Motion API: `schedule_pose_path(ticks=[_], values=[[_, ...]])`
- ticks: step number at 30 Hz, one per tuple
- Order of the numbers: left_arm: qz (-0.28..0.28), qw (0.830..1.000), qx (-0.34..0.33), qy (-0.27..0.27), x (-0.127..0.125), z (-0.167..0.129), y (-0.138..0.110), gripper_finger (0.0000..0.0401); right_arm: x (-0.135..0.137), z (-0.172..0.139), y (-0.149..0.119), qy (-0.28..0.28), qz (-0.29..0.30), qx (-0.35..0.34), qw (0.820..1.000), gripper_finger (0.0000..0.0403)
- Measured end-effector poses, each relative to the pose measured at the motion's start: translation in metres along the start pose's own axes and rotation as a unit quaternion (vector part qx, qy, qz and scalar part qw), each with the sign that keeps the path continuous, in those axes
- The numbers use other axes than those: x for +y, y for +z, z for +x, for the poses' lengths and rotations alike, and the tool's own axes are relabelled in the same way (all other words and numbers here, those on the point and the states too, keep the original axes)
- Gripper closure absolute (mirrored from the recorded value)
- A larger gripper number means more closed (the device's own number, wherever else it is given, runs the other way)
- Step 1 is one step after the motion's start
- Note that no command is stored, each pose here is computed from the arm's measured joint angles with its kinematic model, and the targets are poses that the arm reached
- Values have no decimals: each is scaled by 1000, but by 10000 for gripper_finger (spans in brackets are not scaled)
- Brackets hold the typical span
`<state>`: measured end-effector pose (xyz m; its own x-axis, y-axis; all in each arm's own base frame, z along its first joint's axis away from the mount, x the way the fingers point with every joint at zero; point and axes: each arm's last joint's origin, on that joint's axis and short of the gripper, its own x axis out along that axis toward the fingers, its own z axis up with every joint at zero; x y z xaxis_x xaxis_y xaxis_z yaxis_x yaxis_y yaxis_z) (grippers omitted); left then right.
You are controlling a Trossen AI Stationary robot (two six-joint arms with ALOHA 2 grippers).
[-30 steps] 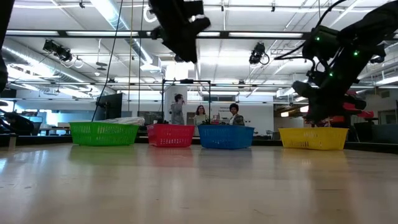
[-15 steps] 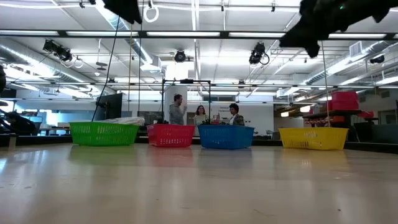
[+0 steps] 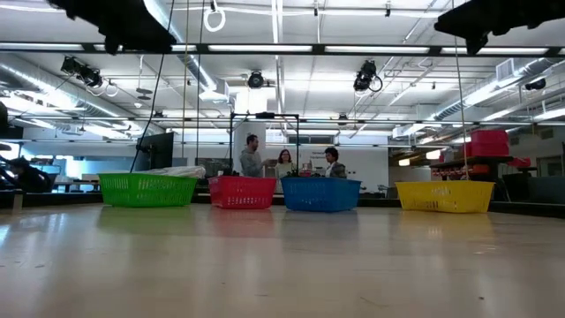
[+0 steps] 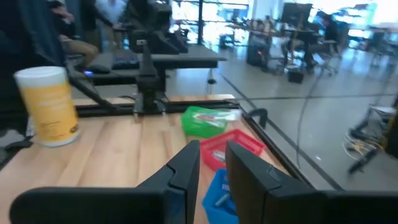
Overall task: Pick & Place Travel size toiletries
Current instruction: Return to Home Position
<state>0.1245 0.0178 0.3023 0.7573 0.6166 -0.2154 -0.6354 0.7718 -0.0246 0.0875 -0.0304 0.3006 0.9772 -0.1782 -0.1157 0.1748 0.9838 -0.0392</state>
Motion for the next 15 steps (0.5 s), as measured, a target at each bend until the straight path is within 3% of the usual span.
schedule_pose_path(ticks=[4,7,12,15], values=[[15,993,-64,-101,5,-8,-22,256,3,-8,-14,8,-2,-16,1000,320],[14,987,-98,-127,13,-18,-32,256,6,-13,-24,19,-4,-31,999,319],[8,975,-149,-163,27,-35,-42,256,14,-24,-30,108,-18,-72,991,320],[15,966,-179,-184,32,-42,-51,256,16,-31,-32,117,-20,-92,989,323]])
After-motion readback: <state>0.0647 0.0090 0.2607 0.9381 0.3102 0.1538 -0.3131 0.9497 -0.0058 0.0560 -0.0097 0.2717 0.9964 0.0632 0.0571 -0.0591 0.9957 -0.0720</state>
